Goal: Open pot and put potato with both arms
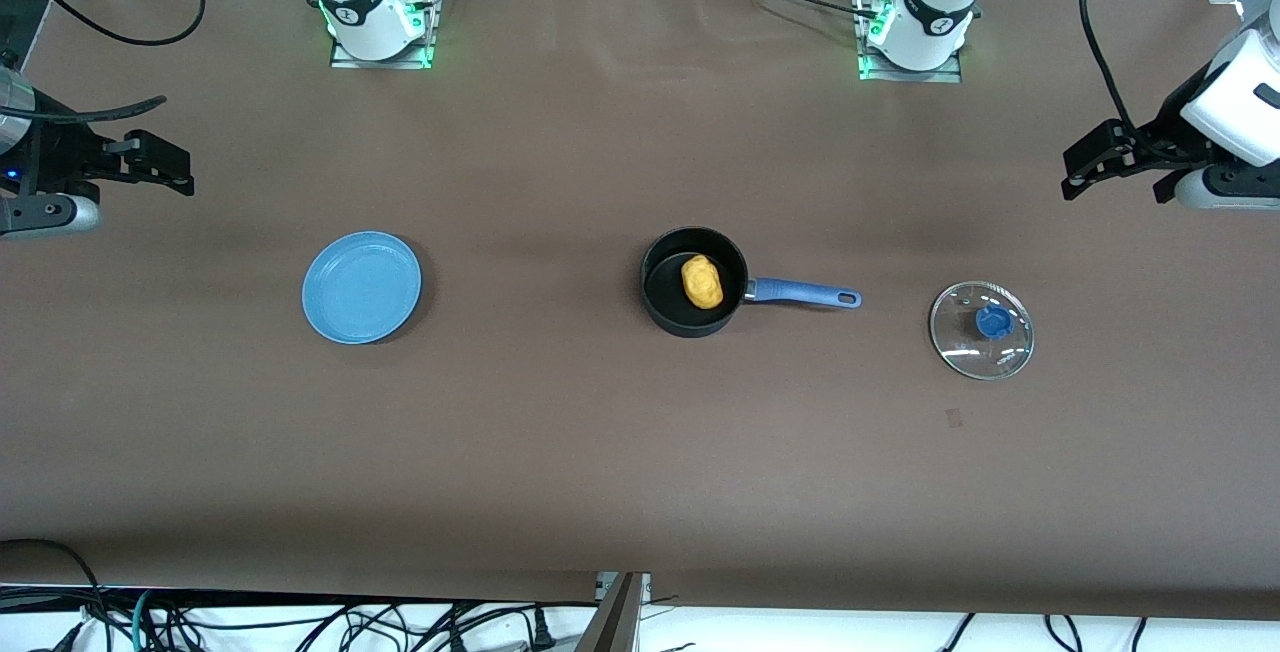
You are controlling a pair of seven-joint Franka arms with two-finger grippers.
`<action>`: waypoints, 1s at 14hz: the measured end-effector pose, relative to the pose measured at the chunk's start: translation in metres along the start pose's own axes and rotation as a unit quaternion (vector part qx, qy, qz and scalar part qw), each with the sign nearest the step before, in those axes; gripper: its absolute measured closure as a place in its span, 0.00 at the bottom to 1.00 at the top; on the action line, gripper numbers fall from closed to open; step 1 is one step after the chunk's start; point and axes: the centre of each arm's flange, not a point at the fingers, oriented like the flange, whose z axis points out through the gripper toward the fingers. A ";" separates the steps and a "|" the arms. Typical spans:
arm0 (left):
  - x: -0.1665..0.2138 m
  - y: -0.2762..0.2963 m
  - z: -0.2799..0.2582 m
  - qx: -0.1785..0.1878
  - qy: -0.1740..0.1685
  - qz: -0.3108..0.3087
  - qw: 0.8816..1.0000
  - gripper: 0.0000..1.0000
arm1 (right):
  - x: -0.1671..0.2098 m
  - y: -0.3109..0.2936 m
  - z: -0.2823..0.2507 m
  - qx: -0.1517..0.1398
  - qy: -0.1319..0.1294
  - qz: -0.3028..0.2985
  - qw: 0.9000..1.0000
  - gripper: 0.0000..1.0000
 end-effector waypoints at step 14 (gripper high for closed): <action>0.000 0.005 0.000 0.000 0.000 0.005 1.000 0.00 | 0.000 -0.001 0.000 0.000 0.000 -0.001 1.000 0.00</action>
